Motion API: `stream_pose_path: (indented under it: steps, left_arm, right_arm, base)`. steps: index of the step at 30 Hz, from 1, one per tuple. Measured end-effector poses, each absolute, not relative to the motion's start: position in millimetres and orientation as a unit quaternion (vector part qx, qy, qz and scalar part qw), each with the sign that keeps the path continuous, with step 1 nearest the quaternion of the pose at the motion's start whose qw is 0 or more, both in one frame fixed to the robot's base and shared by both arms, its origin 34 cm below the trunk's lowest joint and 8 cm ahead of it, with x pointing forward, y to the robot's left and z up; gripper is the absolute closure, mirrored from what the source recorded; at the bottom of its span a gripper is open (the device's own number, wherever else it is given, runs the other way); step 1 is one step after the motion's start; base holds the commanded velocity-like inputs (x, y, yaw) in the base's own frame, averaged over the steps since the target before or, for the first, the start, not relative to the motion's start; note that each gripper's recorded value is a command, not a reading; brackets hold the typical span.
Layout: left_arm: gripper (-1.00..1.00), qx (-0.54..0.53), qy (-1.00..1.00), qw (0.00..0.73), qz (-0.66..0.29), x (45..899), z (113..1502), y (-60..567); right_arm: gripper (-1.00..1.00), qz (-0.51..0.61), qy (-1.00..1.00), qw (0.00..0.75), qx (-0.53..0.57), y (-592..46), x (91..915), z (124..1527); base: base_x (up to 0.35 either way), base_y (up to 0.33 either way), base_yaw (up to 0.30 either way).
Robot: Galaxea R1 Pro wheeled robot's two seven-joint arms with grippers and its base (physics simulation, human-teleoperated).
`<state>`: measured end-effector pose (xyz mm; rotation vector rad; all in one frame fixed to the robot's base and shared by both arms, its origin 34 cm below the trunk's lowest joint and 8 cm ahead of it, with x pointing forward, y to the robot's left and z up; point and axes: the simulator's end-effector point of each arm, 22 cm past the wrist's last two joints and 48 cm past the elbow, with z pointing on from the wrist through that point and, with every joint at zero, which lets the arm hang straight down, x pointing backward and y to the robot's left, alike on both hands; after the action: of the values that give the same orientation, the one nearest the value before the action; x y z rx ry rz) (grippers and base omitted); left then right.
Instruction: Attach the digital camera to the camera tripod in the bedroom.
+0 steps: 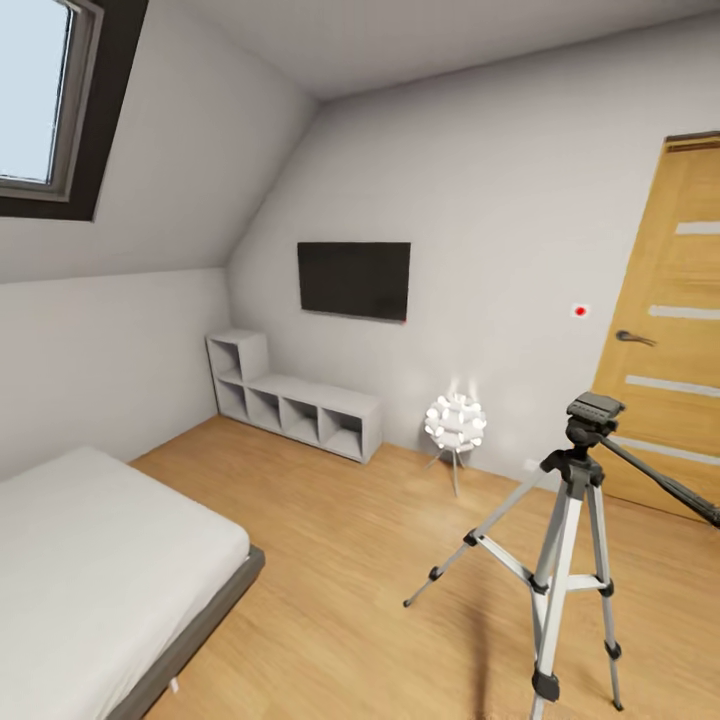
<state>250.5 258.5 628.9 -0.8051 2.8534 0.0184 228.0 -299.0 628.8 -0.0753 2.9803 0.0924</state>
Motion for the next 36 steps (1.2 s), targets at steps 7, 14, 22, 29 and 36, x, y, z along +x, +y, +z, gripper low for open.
stream_pose_path:
  steps: [7,14,22,29,36]
  left_arm:
    - [1.0,-0.27,0.959,0.088,0.006,251,629,258]
    - [1.0,-0.271,0.959,0.088,0.006,251,629,258]
    - [1.0,-0.27,0.959,0.088,0.005,250,629,257]
    - [1.0,-0.269,0.959,0.088,0.0,251,629,249]
    - [1.0,-0.269,0.959,0.087,-0.001,251,629,247]
  right_arm:
    - [-1.0,0.031,0.996,0.079,-0.025,-299,228,629]
    - [-1.0,0.031,0.996,0.079,-0.025,-299,228,629]
    - [-1.0,0.031,0.996,0.08,-0.025,-299,228,629]
    - [-1.0,0.031,0.996,0.08,-0.026,-300,228,629]
    - [-1.0,0.029,0.996,0.079,-0.028,-303,228,629]
  base:
    - [0.0,0.0,-0.283]
    - [0.0,0.0,-0.283]
    - [0.119,0.097,-0.283]
    - [0.236,0.223,-0.101]
    - [0.245,0.238,-0.011]
